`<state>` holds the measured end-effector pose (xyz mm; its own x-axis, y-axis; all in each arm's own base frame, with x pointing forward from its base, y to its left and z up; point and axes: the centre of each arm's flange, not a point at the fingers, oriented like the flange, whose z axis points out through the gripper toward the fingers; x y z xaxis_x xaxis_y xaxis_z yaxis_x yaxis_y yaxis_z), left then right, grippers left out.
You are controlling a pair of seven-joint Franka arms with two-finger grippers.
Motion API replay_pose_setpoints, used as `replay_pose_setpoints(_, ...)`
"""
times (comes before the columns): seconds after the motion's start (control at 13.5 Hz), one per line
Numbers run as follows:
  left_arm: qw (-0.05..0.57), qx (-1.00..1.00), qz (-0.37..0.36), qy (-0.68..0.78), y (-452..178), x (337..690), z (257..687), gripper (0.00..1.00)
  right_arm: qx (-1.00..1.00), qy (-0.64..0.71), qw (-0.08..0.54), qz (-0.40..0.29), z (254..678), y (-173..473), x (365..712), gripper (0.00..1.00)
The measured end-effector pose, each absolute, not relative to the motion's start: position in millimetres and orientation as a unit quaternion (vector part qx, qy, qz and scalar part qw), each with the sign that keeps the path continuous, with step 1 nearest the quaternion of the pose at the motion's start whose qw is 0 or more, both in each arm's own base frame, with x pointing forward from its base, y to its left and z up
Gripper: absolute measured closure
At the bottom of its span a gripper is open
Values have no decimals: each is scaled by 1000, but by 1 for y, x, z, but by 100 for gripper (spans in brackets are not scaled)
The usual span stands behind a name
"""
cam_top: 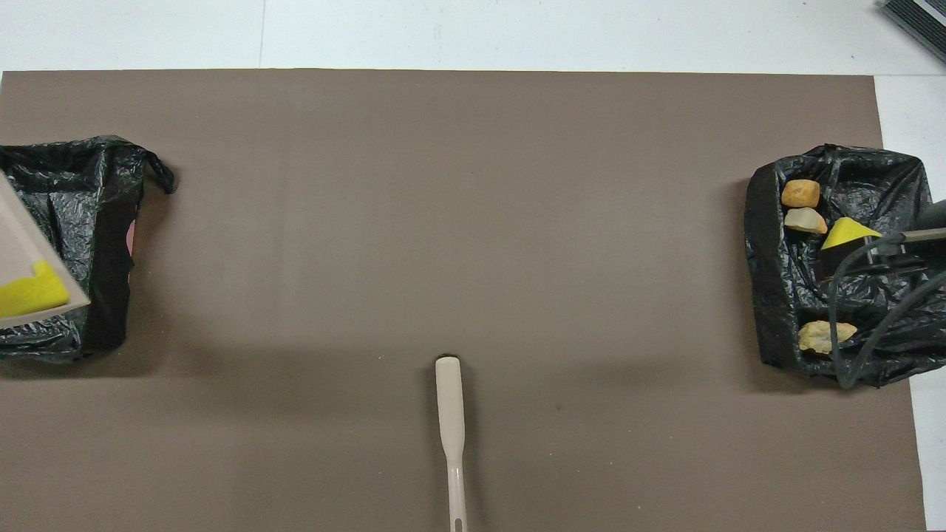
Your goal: Sweep and dump trash in bin
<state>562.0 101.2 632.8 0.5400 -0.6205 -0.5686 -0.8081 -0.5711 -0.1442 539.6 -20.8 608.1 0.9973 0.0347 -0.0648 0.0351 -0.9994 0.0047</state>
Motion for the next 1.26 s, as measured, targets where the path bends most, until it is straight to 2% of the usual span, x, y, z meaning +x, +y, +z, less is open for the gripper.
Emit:
replay_pose_setpoints(0.15,177,-883,208,382,92,559,631,69,999,17,3,-32,608,-21,540,0)
replay_pose_setpoints(0.37,209,-884,218,357,109,559,635,69,999,17,3,-32,608,-21,540,0)
replay_pose_setpoints(0.59,310,-834,285,356,135,575,623,69,999,17,3,-32,608,-21,540,0)
replay_pose_setpoints(0.89,381,-739,379,405,158,615,571,69,999,17,3,-32,608,-21,540,0)
replay_pose_setpoints(1.11,407,-686,416,437,141,642,532,69,999,17,3,-32,608,-21,540,0)
replay_pose_setpoints(1.26,412,-672,430,441,113,645,529,69,999,17,3,-32,608,-21,540,0)
